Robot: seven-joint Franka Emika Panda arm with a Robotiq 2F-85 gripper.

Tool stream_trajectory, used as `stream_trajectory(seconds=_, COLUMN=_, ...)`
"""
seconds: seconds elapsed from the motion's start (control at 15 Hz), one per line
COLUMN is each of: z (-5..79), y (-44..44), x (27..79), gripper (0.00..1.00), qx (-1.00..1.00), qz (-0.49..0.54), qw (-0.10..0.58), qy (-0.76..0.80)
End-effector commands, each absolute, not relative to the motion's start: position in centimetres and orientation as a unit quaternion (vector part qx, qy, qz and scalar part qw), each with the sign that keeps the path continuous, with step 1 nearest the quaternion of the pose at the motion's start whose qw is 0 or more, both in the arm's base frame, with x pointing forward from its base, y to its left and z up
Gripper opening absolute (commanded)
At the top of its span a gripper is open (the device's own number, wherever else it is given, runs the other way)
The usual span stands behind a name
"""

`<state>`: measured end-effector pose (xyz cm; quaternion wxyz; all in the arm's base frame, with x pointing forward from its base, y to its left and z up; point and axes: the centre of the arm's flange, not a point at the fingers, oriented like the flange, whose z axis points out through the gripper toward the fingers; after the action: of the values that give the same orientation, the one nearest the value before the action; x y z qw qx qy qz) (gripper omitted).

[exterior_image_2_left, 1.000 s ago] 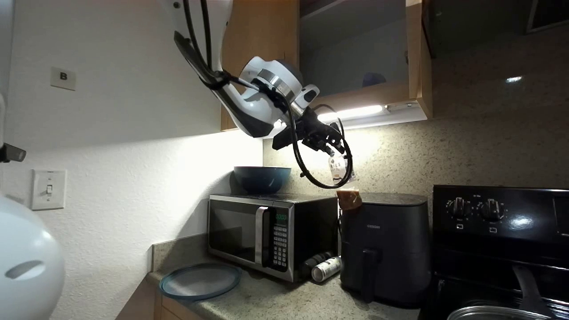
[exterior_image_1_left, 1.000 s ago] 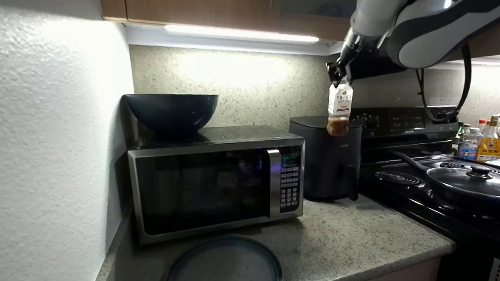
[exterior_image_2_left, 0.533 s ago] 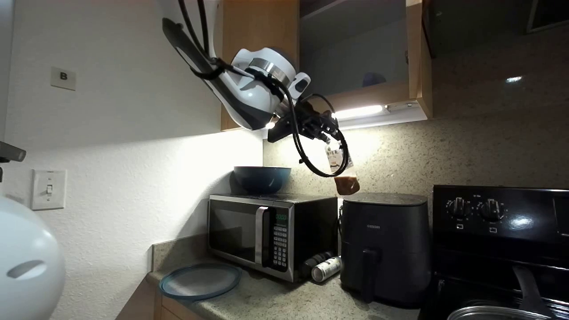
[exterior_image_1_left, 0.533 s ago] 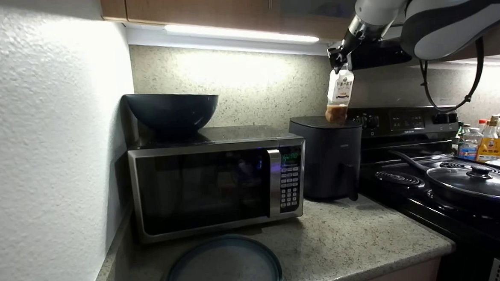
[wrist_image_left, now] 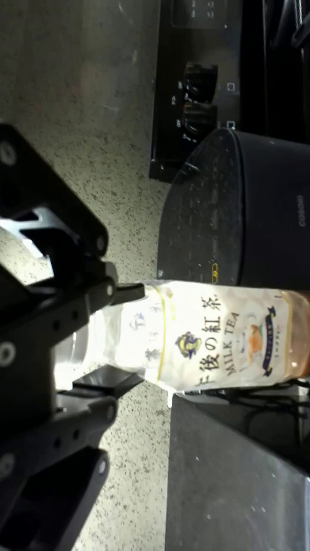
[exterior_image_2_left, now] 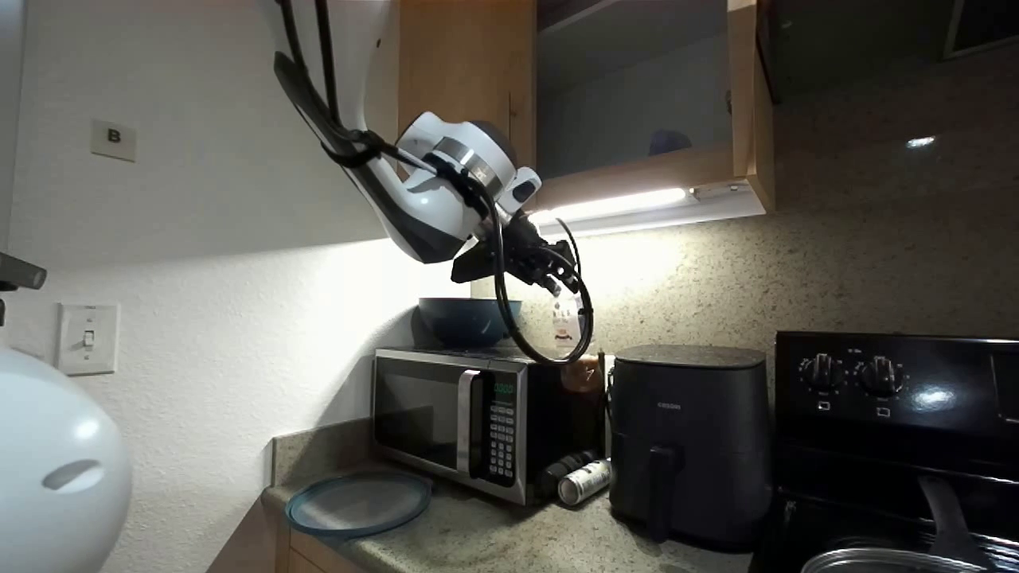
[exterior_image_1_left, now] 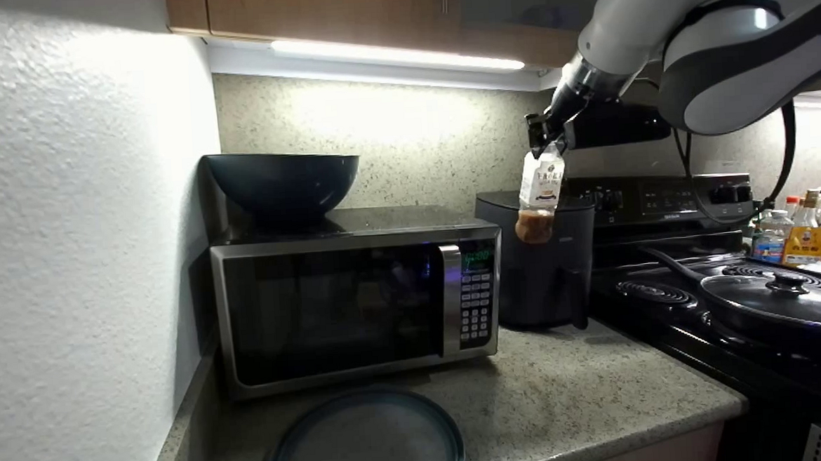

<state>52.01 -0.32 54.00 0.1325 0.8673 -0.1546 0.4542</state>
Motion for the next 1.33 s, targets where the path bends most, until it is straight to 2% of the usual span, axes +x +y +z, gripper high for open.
stream_trajectory(seconds=0.0, z=53.8, y=0.2, x=50.6, gripper=0.15, qx=0.878, qz=0.449, qw=0.109, qy=-0.129)
stream_trajectory(seconds=0.27, z=55.8, y=0.2, x=49.5, gripper=0.15, qx=0.851, qz=0.483, qw=0.143, qy=-0.149)
stream_trajectory(seconds=0.47, z=60.8, y=0.0, x=47.6, gripper=0.15, qx=0.819, qz=0.526, qw=0.169, qy=-0.156)
stream_trajectory(seconds=0.67, z=64.3, y=-0.3, x=46.3, gripper=0.15, qx=0.811, qz=0.538, qw=0.171, qy=-0.156)
stream_trajectory(seconds=0.73, z=62.8, y=-0.4, x=47.4, gripper=0.15, qx=0.816, qz=0.533, qw=0.159, qy=-0.158)
stream_trajectory(seconds=0.8, z=63.4, y=-0.4, x=47.0, gripper=0.4, qx=0.812, qz=0.538, qw=0.159, qy=-0.16)
stream_trajectory(seconds=1.07, z=62.4, y=-0.4, x=47.5, gripper=0.4, qx=0.818, qz=0.53, qw=0.16, qy=-0.159)
stream_trajectory(seconds=1.13, z=62.3, y=-0.4, x=47.5, gripper=0.15, qx=0.818, qz=0.529, qw=0.16, qy=-0.158)
stream_trajectory(seconds=1.27, z=63.7, y=-0.2, x=47.5, gripper=0.15, qx=0.792, qz=0.56, qw=0.183, qy=-0.16)
